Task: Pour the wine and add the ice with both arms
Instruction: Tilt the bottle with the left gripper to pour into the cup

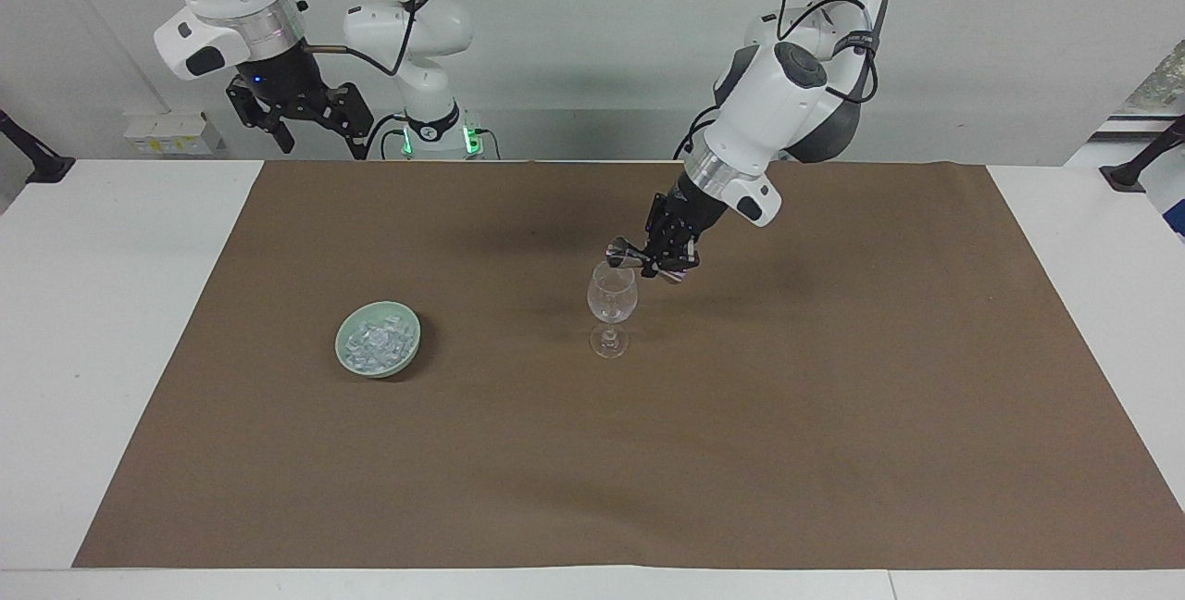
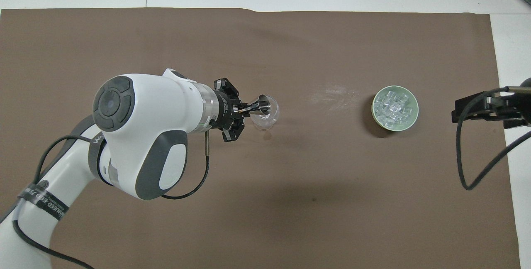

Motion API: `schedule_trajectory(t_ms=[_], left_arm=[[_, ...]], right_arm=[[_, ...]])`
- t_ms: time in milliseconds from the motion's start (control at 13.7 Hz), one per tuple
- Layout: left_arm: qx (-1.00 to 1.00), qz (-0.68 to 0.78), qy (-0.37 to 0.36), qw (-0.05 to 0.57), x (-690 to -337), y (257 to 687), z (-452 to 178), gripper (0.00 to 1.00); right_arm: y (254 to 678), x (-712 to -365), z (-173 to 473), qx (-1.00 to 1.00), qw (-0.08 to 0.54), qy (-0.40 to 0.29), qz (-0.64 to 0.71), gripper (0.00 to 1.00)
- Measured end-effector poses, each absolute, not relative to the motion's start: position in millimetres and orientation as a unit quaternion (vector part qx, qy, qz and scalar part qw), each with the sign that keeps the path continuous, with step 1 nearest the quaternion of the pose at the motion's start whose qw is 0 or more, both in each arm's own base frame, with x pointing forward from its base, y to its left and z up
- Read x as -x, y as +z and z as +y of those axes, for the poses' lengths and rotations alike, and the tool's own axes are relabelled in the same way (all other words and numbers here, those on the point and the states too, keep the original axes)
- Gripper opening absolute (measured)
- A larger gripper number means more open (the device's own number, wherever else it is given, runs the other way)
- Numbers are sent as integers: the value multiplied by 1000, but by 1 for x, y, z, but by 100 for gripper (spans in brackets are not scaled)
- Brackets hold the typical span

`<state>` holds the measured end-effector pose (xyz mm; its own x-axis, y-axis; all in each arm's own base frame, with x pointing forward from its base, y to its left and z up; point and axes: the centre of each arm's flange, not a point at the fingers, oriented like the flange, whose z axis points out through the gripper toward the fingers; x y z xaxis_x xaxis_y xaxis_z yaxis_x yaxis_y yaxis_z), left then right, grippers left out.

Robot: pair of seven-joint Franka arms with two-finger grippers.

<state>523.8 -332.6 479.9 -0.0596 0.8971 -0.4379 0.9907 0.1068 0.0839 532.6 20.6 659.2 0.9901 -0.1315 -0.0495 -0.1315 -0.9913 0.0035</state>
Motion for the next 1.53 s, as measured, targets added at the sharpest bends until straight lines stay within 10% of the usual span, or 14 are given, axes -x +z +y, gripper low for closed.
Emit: schedule_trajectory(t_ms=[1528], left_arm=[[-699,700,-51,136,-522,491,-350,22]], right_arm=[[659,-533,21,-998,0,-25,-66,100]])
